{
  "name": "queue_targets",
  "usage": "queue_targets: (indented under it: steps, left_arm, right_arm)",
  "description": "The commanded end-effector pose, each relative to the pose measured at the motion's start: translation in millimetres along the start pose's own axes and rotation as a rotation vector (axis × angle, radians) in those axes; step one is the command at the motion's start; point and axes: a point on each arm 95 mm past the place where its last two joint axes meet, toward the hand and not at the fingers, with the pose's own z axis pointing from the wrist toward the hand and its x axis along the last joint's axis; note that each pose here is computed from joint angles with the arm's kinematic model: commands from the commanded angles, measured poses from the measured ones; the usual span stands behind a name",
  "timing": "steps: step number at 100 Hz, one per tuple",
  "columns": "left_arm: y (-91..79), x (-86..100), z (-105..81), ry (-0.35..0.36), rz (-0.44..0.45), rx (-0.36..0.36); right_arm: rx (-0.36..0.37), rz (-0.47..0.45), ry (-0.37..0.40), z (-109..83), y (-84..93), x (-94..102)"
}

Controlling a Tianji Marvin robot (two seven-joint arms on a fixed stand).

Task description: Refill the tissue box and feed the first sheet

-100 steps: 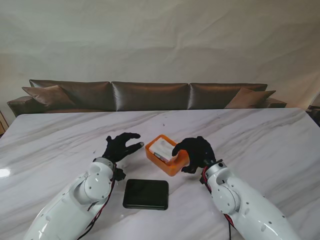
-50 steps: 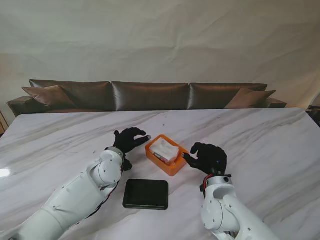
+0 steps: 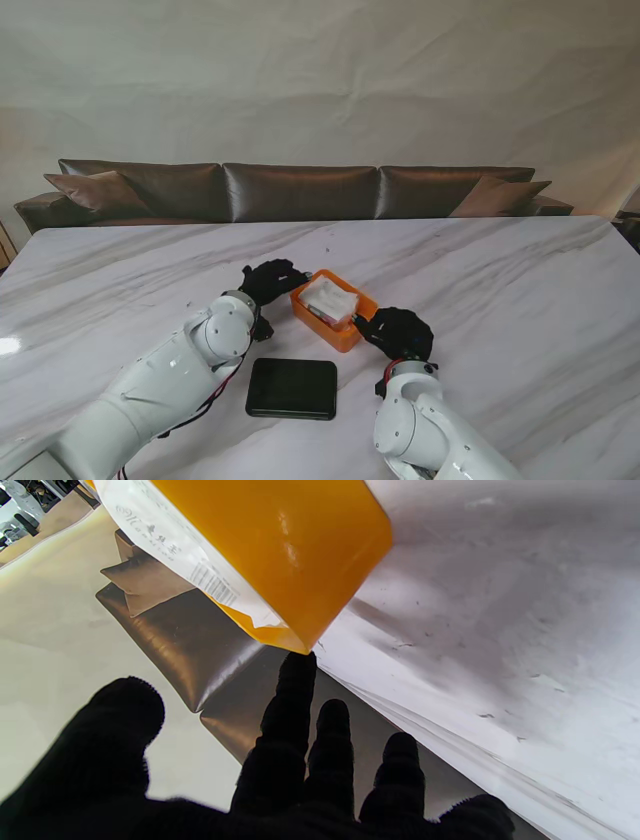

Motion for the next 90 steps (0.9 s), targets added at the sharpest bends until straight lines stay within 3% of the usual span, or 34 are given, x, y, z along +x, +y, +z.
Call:
queue_targets:
  steps: [1,33,90]
  left_arm:
    - [7.2,4.5,-1.1,0.011,-0.009,-0.022]
    - [13.4,-2.6,-15.5,0.002,-0.022,-0.041]
    - [18.9,-21.0,-61.2,-0.056,-0.053,-0.017]
  right_arm:
    - [0.037,0.003,-0.004,3.2,-7.3,0.9]
    - [0.065,0.045,0.008,25.7,-17.5,5.5]
    - [0.094,0.051,0.068,62.1,-26.7,17.4]
